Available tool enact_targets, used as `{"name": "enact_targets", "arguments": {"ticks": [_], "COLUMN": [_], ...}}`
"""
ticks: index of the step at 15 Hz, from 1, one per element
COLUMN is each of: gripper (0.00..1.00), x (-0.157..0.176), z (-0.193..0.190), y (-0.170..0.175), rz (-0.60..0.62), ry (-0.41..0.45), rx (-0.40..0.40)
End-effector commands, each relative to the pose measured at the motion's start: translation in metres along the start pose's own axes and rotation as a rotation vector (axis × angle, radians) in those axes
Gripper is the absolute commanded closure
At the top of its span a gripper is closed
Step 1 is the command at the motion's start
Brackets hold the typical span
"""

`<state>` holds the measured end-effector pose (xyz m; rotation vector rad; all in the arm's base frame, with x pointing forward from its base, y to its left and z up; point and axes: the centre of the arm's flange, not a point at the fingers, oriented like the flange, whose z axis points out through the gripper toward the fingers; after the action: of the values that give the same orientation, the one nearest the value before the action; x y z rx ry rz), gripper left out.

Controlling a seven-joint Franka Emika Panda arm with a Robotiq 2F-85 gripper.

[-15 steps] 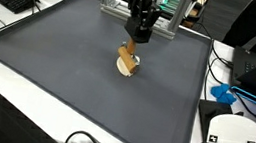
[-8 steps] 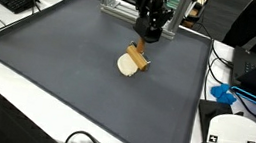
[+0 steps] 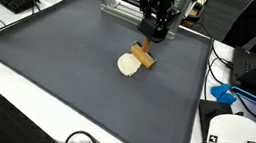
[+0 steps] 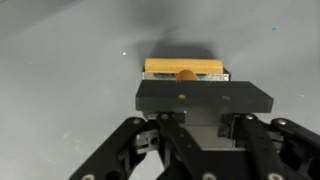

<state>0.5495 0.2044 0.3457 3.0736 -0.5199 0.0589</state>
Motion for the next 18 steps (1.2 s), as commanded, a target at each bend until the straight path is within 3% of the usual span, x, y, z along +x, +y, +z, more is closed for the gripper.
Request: {"name": "enact_targets", "arguments": {"ticks": [1,7,18], "gripper": [0.78,0.78,0.78], "x": [-0.003,-0.001,0.006], "z": [0.000,-0.015,-0.022], "y": [0.004,0.009,0.010], "rz": [-0.178,-0.493,-0.930], "ry": [-0.005,0.000,0.033], "rx": [-0.037,-0.054,-0.087]}}
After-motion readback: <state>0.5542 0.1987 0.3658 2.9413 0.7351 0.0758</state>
